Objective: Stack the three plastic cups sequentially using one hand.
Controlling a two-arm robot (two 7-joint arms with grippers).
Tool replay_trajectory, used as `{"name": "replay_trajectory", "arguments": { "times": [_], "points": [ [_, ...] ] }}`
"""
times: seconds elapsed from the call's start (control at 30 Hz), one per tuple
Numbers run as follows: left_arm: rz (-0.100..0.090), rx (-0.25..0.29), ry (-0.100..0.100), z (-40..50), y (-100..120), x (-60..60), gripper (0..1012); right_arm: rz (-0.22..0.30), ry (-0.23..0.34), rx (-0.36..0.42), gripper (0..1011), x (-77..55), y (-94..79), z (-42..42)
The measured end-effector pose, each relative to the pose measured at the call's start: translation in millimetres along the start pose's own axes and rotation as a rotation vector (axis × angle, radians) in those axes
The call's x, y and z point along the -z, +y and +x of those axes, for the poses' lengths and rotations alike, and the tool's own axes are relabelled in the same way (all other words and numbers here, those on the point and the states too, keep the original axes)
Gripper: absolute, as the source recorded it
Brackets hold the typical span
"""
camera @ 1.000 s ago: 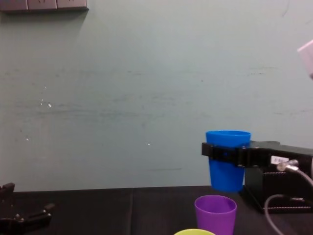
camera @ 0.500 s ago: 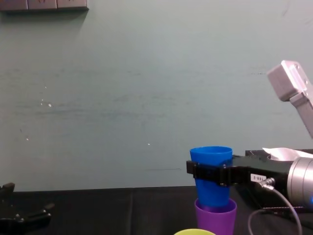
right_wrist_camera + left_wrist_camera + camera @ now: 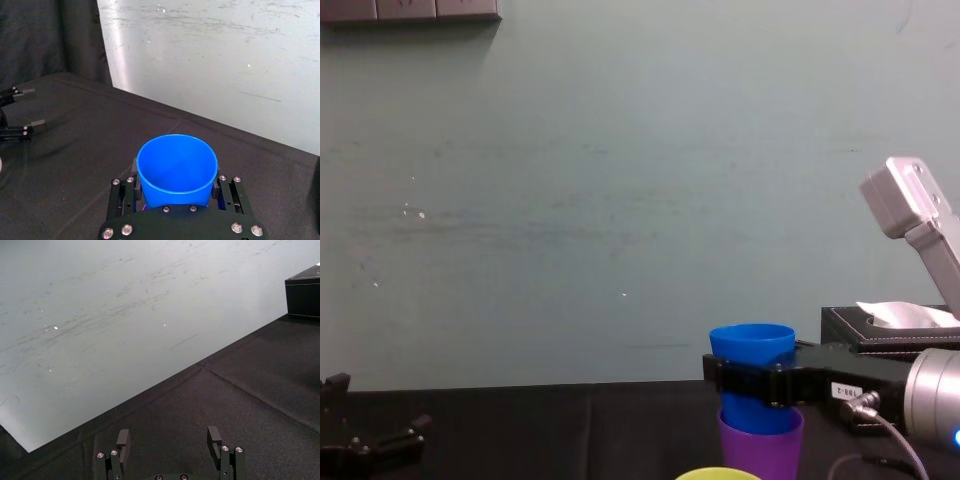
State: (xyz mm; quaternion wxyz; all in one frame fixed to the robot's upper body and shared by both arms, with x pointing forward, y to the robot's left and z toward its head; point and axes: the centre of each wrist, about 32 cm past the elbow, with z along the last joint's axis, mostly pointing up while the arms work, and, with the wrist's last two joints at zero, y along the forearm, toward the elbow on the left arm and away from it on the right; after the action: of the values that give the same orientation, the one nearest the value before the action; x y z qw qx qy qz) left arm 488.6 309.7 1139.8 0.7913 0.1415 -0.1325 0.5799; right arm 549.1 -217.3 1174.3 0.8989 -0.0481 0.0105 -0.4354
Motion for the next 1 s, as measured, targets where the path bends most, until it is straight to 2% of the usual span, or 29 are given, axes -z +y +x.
{"name": "replay_trajectory", "arguments": {
  "times": [0.53,0.8,1.0],
  "points": [
    [0.0,0.0,0.0,0.0,0.0,0.0,1011,-0.015,0.019,-0.005,729,16.9,0.9,5.5],
    [0.0,0.0,0.0,0.0,0.0,0.0,1011,-0.015,0.02,-0.005,729,17.1,0.6,5.7],
    [0.0,0.0,0.0,0.0,0.0,0.0,1011,-0.014,0.019,-0.005,868,16.7,0.5,5.5]
  ]
}}
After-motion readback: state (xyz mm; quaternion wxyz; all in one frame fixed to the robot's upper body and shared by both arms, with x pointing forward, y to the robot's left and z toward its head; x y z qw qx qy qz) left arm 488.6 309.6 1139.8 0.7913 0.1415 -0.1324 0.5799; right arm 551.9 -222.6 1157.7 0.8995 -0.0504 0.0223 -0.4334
